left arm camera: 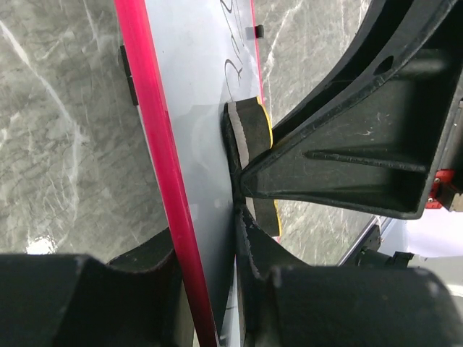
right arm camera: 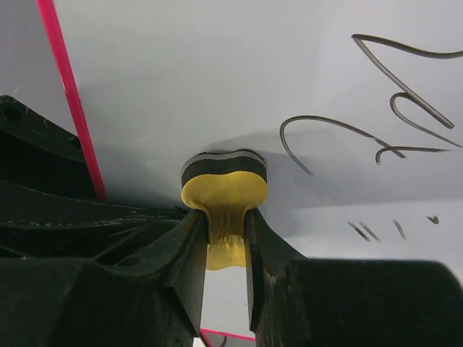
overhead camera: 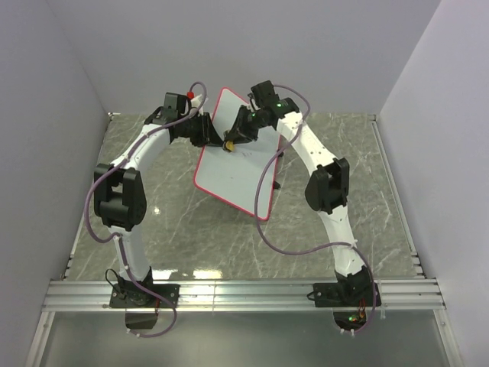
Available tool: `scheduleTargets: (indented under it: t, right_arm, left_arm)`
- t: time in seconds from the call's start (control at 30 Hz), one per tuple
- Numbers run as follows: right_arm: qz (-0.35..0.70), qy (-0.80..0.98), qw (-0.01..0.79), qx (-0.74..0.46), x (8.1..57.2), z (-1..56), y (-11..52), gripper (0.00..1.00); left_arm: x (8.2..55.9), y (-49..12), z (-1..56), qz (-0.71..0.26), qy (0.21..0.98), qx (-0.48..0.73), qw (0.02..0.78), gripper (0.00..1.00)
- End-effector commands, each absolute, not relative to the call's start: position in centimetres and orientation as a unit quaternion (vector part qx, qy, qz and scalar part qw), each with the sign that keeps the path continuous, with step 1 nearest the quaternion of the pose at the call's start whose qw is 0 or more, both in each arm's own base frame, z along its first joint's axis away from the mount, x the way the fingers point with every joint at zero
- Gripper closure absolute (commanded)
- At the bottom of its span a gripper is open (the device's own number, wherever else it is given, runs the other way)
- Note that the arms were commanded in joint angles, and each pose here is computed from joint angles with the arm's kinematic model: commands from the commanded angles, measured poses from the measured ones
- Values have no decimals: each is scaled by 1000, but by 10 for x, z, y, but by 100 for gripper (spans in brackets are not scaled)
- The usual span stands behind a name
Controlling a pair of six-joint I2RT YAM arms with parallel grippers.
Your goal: Erase the whiteboard
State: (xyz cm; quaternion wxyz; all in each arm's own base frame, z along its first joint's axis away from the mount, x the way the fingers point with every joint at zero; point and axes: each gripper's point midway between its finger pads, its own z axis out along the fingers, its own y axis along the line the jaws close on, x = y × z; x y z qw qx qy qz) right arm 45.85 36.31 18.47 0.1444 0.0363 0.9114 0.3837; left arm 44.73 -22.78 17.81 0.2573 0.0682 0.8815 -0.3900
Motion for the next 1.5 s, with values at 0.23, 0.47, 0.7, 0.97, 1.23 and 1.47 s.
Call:
scheduleTargets:
  t: [0.23,0.47,0.7,0.97,1.23,1.47]
  right_arm:
    - [296,948,102,53,451,115,294,100]
    - [228,964,108,87,457,90,232,100]
    - [264,954,124,69,463,115,265,100]
    - [375,915,146,40,462,179,346,100]
    - [379,903,180,88,505,172,336,100]
    - [294,923,187,166,547,114,257,100]
  left_arm:
    - [390,-271,112,-370,904,149,153,100]
    - [390,-271,111,-370,905,147,151,100]
    - [390,-276,112,-378,902,149,145,100]
    - [381,-289,103,-375,902,169,129,100]
    - [368,-295,108,-387,895,186,123,100]
    - [364,-294,116,-389,892,190,131,100]
